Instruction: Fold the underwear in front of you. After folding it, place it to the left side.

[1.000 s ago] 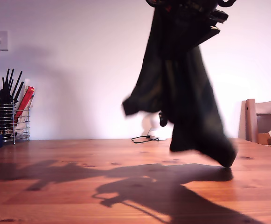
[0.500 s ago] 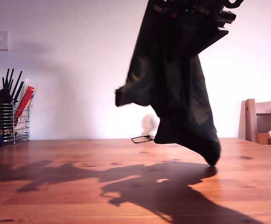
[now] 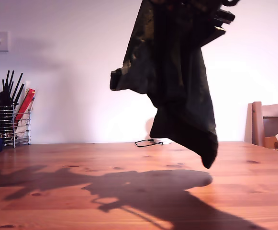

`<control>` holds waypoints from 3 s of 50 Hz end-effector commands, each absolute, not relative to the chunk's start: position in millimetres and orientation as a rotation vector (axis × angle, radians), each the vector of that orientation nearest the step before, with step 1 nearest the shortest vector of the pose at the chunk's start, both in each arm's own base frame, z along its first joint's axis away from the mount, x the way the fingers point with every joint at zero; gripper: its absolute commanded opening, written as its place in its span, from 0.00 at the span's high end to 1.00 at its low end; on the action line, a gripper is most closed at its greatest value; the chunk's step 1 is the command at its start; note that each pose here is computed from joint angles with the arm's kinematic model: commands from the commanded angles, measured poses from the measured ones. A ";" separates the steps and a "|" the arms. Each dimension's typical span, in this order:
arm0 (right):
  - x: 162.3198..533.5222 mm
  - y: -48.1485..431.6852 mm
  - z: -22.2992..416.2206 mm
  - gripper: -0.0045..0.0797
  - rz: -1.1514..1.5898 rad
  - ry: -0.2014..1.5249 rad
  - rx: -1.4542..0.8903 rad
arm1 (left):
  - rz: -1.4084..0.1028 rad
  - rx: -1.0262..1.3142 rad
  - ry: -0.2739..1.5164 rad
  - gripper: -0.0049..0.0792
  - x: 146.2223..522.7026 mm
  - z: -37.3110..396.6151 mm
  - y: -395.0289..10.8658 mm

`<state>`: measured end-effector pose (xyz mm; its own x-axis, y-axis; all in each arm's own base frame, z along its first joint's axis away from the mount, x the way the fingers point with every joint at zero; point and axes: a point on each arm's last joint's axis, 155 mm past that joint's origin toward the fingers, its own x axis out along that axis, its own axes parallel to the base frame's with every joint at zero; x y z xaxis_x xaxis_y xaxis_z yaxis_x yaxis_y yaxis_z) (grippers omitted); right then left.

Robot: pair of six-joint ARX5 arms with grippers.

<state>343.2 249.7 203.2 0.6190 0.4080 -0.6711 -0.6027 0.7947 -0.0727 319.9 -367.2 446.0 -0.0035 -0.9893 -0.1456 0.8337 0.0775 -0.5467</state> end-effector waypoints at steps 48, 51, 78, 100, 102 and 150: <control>313.1 227.8 172.2 0.96 0.630 0.819 -0.564 | -1.200 -0.186 0.527 0.97 373.7 418.0 -314.3; 305.1 226.2 174.8 0.96 0.654 0.830 -0.567 | -1.174 -0.165 0.541 0.97 376.3 411.2 -311.5; 299.7 172.6 188.3 0.96 0.571 0.879 -0.660 | -0.977 0.006 0.651 0.97 397.5 360.1 -278.7; 325.6 117.8 197.3 0.96 0.375 0.885 -0.765 | -0.825 0.067 0.710 0.97 412.4 340.4 -248.1; 331.1 114.8 201.5 0.96 0.349 0.865 -0.773 | -0.820 0.069 0.710 0.97 413.0 340.1 -247.4; 467.9 133.8 254.9 0.96 0.220 0.436 -0.745 | -0.646 0.052 0.712 0.97 506.7 285.9 -181.1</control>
<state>455.6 143.0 241.7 0.8683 0.0625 -0.4921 -0.3894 0.7005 -0.5981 488.7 -195.6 297.2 0.5544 -0.5579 -0.6177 0.5913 0.7863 -0.1795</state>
